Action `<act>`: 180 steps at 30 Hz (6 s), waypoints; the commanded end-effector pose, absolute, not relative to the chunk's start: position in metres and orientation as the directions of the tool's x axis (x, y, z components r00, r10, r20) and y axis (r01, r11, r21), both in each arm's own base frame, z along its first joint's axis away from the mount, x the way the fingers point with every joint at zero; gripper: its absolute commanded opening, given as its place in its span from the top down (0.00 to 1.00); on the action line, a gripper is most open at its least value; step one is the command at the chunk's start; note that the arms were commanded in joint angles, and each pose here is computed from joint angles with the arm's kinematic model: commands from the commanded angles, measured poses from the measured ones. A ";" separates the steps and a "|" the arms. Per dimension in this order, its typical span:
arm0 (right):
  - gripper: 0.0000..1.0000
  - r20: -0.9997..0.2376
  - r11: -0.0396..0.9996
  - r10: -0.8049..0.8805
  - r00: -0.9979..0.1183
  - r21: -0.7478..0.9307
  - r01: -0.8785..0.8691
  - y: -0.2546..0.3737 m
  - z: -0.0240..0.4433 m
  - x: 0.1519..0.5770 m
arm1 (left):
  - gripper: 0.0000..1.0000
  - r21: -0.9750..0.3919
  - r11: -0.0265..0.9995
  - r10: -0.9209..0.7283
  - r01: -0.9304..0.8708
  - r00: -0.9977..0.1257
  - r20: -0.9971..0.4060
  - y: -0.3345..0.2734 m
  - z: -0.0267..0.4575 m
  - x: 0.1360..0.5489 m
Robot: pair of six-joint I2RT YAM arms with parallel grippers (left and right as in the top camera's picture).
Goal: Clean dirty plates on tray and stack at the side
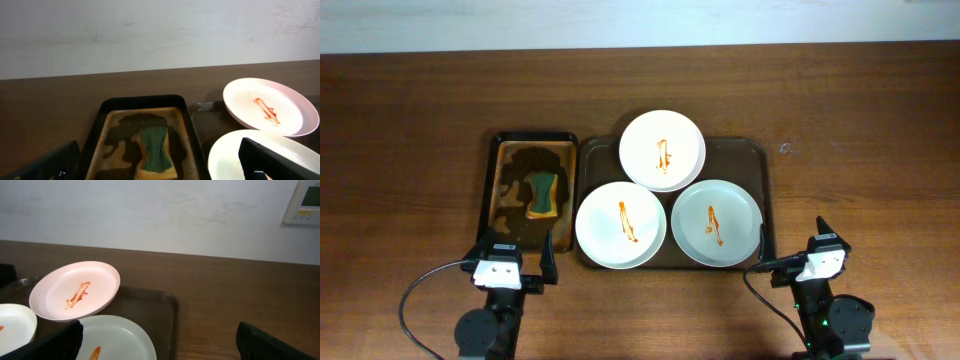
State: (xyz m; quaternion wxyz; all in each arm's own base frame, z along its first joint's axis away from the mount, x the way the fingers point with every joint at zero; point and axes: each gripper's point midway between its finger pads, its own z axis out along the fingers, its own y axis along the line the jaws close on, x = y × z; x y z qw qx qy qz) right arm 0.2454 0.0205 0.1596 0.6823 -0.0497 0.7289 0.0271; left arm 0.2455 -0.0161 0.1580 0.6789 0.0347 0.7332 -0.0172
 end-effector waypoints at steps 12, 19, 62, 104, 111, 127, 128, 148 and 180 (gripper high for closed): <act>0.02 -0.997 0.991 -0.039 -0.064 -0.031 -0.130 0.024 0.158 0.245 | 0.00 0.039 0.996 0.045 0.083 -0.073 -0.996 -0.017 0.157 0.245; 0.02 -0.997 0.991 -0.039 -0.064 -0.031 -0.130 0.024 0.158 0.245 | 0.00 0.039 0.996 0.045 0.083 -0.073 -0.996 -0.017 0.157 0.245; 0.02 -0.997 0.991 -0.039 -0.065 -0.031 -0.130 0.024 0.158 0.245 | 0.00 0.040 0.996 0.046 0.082 -0.073 -0.996 -0.017 0.157 0.245; 0.15 -0.636 0.900 -0.013 -0.772 0.328 -0.285 0.087 0.179 0.277 | 0.43 -0.033 0.998 0.023 0.054 -0.801 -0.599 -0.022 0.138 0.371; 0.16 -0.636 0.892 -0.057 -0.770 0.314 -0.325 0.099 0.177 0.273 | 0.49 -0.022 0.999 0.027 0.040 -0.911 -0.412 -0.020 0.042 0.380; 0.19 -0.594 0.878 -0.082 -0.800 0.337 -0.341 0.111 0.160 0.280 | 1.00 -0.031 0.999 0.014 0.033 -0.873 -0.487 -0.021 0.078 0.389; 0.19 -0.599 0.876 -0.089 -0.795 0.333 -0.349 0.113 0.160 0.281 | 1.00 -0.031 0.999 0.014 0.034 -0.866 -0.500 -0.020 0.086 0.388; 0.96 -0.483 0.780 -0.218 -0.848 0.436 -0.449 0.222 0.112 0.266 | 1.00 -0.098 0.992 0.020 0.084 -0.849 -0.528 -0.047 0.101 0.385; 0.88 -0.174 0.904 0.202 -0.964 0.411 0.115 0.236 0.007 0.277 | 1.00 -0.434 0.901 -0.112 0.033 -0.946 -0.305 -0.179 0.100 0.324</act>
